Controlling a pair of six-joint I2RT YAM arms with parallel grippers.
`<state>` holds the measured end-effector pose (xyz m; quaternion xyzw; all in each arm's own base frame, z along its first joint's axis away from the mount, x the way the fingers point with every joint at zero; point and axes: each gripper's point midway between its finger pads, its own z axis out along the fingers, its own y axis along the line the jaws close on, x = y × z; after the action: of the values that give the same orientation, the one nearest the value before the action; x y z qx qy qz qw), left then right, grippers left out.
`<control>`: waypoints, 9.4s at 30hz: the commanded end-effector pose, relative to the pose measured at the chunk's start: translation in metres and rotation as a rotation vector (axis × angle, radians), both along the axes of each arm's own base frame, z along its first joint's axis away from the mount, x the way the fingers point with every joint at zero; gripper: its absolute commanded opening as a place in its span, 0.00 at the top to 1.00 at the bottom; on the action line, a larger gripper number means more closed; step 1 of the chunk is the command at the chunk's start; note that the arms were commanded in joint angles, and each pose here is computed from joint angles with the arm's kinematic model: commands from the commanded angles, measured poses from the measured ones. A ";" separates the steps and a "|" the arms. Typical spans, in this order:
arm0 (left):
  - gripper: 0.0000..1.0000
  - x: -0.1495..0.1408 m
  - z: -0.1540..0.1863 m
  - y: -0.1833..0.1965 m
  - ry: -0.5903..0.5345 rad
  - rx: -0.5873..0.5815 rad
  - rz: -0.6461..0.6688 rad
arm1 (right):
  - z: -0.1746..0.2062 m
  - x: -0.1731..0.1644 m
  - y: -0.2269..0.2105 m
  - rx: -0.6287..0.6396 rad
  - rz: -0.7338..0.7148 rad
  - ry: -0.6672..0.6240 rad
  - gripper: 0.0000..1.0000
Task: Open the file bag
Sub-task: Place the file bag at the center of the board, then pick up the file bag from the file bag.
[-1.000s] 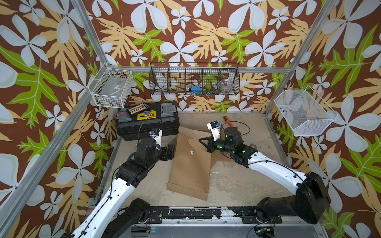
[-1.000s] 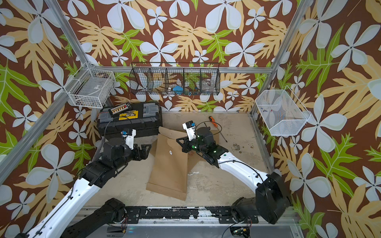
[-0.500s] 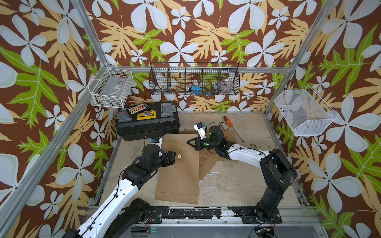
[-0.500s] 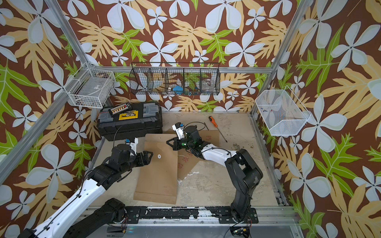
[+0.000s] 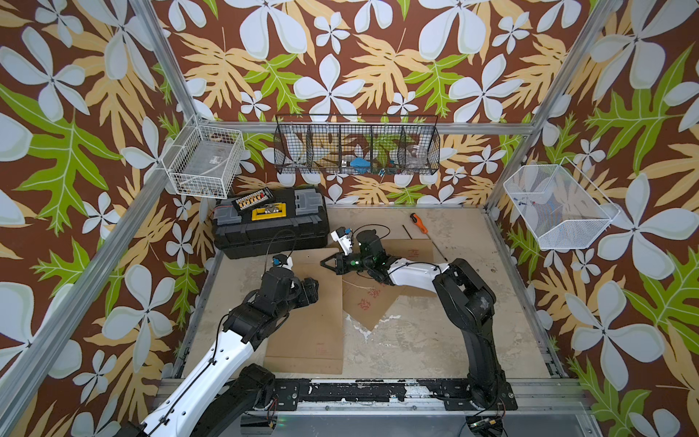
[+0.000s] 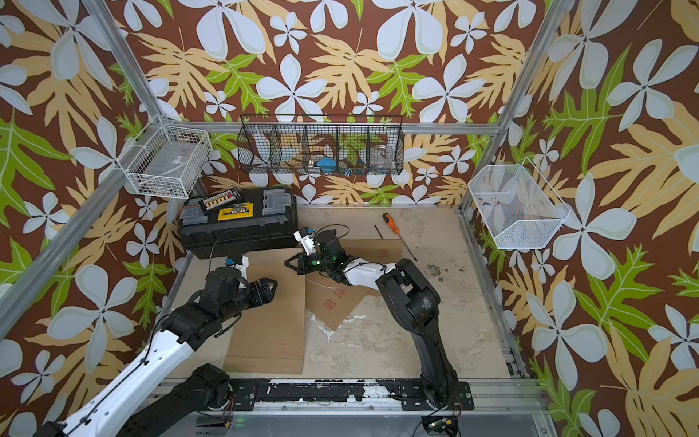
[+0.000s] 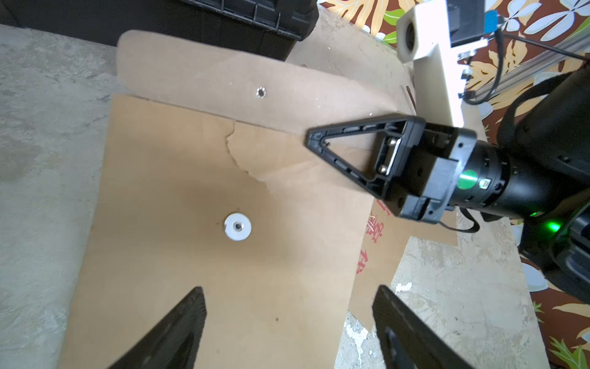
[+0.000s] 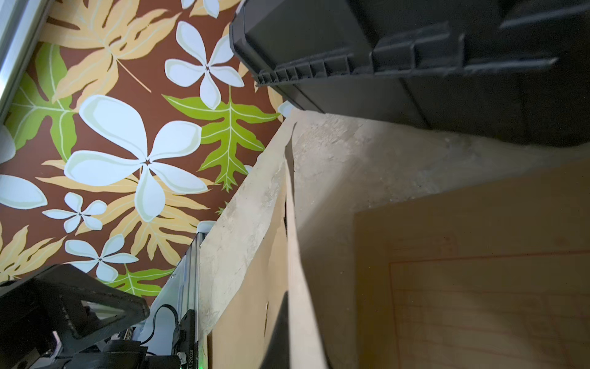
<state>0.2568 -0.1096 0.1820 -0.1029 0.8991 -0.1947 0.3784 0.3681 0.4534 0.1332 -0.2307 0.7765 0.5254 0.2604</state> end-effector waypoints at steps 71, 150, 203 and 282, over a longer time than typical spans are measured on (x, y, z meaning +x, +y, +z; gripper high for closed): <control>0.45 0.107 -0.121 -0.143 0.171 0.017 -0.352 | -0.050 -0.066 -0.281 -0.033 -0.631 0.304 0.36; 0.32 0.133 -0.145 -0.214 0.264 -0.072 -0.523 | -0.047 -0.045 -0.306 -0.282 -0.687 0.148 1.00; 0.06 -0.039 0.217 -0.115 -1.240 0.043 -0.723 | 0.318 -0.096 -0.348 0.527 -0.952 -0.098 1.00; 1.00 0.029 0.102 -0.195 -0.152 0.297 -0.670 | 0.202 -0.067 -0.370 -0.163 -1.000 -0.419 0.08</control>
<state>0.2964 -0.3174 0.3095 0.2814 0.8304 -0.2052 0.4349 0.2969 0.0770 0.3487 0.0868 0.7436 0.2363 0.6194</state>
